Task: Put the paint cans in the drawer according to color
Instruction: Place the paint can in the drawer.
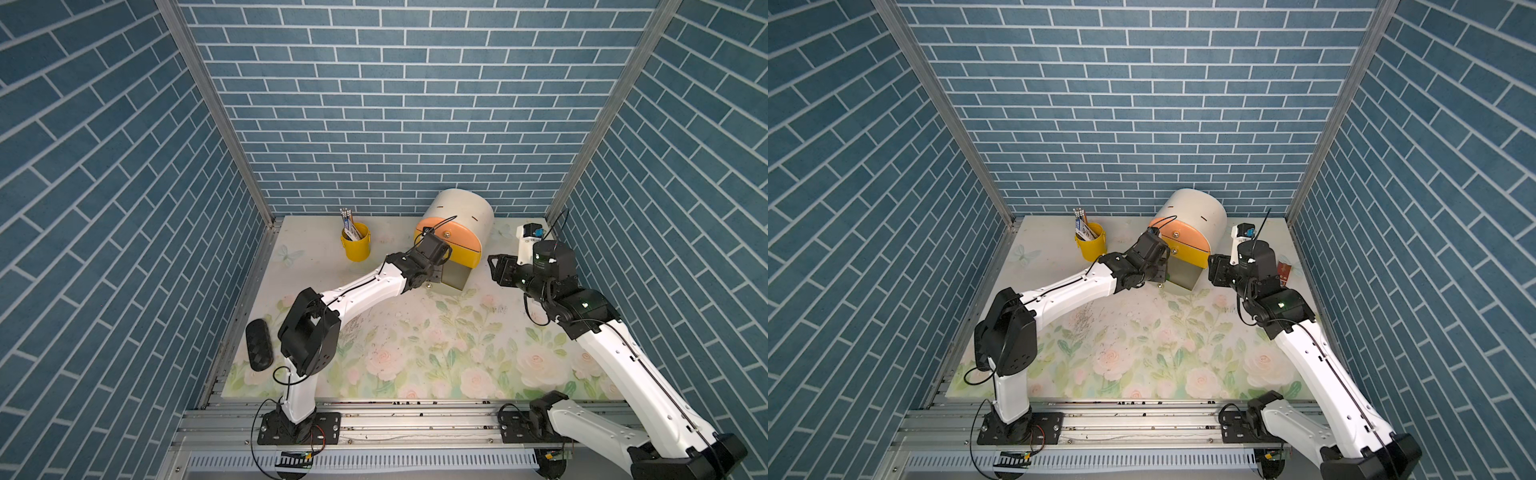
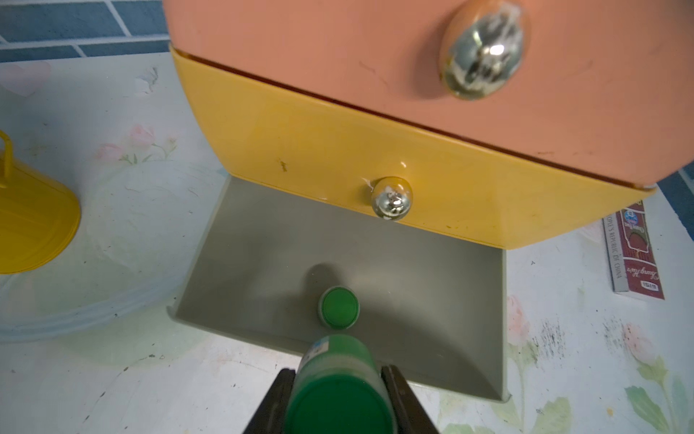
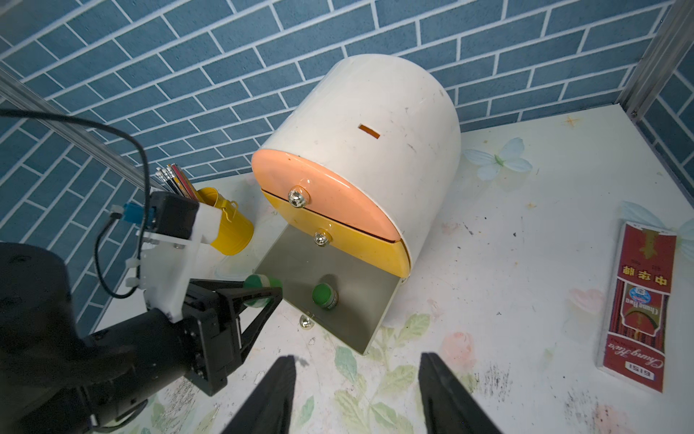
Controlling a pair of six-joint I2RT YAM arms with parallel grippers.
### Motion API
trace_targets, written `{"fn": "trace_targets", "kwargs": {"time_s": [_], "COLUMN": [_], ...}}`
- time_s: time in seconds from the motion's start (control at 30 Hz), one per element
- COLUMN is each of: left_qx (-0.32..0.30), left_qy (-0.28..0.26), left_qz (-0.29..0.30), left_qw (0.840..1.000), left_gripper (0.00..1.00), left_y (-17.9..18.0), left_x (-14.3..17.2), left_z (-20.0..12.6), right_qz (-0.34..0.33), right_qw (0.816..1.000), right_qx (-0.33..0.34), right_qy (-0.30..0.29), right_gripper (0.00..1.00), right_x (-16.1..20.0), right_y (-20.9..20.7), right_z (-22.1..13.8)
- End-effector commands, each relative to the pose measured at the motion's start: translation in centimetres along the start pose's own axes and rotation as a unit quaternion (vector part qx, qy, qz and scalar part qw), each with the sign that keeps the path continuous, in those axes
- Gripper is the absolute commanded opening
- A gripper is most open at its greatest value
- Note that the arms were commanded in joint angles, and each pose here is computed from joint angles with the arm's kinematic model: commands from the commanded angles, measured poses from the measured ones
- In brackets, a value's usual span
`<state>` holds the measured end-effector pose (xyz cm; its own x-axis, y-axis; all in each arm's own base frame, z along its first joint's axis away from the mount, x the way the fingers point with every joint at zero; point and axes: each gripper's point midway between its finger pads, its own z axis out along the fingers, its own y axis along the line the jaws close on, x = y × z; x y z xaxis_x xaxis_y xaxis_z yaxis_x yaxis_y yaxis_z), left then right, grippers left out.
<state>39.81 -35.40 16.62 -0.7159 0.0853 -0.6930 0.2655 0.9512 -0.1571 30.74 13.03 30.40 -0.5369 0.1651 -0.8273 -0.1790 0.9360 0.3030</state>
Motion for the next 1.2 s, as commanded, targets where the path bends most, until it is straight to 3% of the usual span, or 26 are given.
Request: {"fn": "trace_targets", "kwargs": {"time_s": [0.0,0.83,1.17], "left_qx": [0.007,0.005,-0.003], "left_qy": [-0.019,-0.012,-0.012], "left_qz": [-0.001,0.03,0.032], "left_qw": [1.0,0.999,0.999], "left_gripper": [0.3,0.31,0.57], "left_y": [-0.6,-0.8,-0.3], "left_x": [-1.2,0.1,0.2], "left_z": [0.5,6.9,7.3], "right_qz": [-0.019,-0.014,-0.004], "right_qw": [1.0,1.0,1.0], "right_qx": [0.006,0.001,-0.007], "right_qy": [0.001,-0.003,-0.018], "right_gripper": [0.57,0.56,0.56], "right_x": [0.3,0.1,-1.5], "right_y": [-0.5,-0.4,0.3], "right_z": [-0.3,-0.4,-1.7]}}
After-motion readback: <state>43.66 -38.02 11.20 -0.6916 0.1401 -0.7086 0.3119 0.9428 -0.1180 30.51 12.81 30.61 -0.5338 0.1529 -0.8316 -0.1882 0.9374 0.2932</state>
